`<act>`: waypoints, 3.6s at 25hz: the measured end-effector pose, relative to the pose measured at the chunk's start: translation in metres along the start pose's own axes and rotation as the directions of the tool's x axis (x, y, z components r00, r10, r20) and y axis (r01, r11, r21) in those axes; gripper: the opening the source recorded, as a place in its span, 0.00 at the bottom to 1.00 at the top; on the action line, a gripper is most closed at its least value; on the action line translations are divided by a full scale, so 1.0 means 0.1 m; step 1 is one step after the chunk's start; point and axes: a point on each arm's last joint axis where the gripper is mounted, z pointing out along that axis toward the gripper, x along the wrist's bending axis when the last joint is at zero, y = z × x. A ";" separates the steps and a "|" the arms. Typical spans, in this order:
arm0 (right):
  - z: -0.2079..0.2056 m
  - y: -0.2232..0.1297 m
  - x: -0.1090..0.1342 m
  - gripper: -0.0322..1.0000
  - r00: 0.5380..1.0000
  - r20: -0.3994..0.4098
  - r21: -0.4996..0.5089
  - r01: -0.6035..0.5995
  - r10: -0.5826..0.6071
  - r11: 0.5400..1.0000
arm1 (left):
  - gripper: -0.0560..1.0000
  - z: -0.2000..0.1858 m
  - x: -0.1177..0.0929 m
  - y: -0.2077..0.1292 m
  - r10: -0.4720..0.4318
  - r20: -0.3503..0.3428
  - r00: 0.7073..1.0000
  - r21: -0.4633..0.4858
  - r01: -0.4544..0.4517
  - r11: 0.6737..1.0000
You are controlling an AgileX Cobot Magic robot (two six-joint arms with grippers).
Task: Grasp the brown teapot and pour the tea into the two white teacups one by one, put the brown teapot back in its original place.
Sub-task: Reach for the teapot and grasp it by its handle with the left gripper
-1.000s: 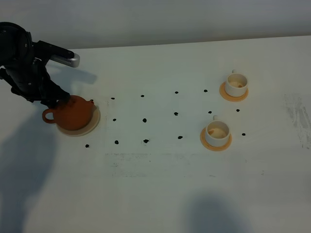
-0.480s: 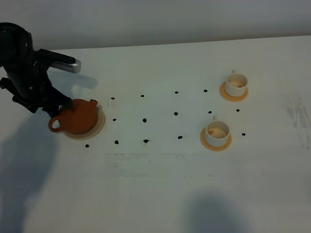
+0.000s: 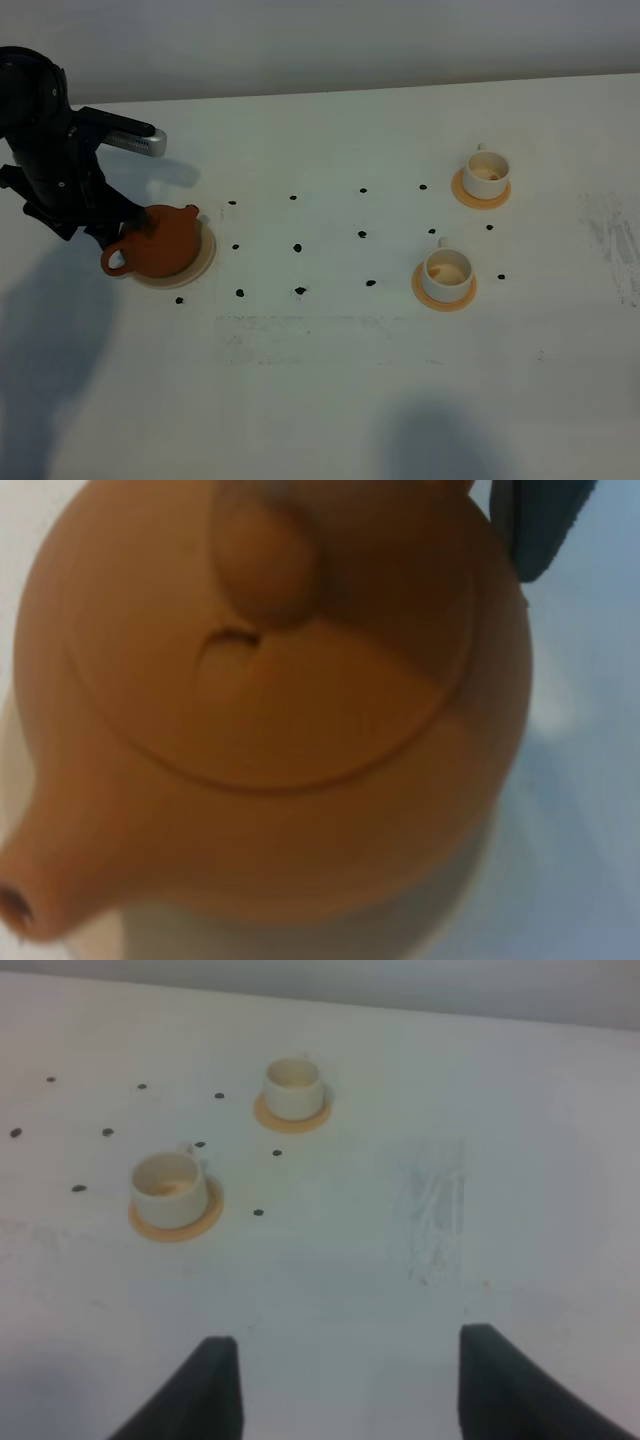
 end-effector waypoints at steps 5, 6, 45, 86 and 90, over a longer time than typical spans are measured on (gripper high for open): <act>0.00 0.00 0.00 0.48 1.000 0.000 0.000 0.000 0.000 1.000 | 0.55 0.00 -0.01 -0.01 -0.003 0.007 1.000 0.007 0.003 1.000; 0.00 0.00 0.00 0.48 1.000 0.000 0.000 0.000 0.000 1.000 | 0.55 0.00 -0.01 -0.01 -0.003 0.008 1.000 0.009 0.003 1.000; 0.00 0.00 0.00 0.48 1.000 0.000 0.000 0.000 0.000 1.000 | 0.55 -0.77 -0.19 -0.46 -0.046 0.058 0.997 -0.238 0.059 0.970; 0.00 0.00 0.00 0.48 1.000 0.000 0.000 0.000 0.000 1.000 | 0.54 -0.27 -0.35 -0.36 0.271 0.043 0.962 -0.169 -0.260 0.951; 0.00 0.00 0.00 0.48 1.000 0.000 0.000 0.000 0.000 1.000 | 0.47 -0.27 -0.35 -0.36 0.270 0.044 0.962 -0.169 -0.259 0.951</act>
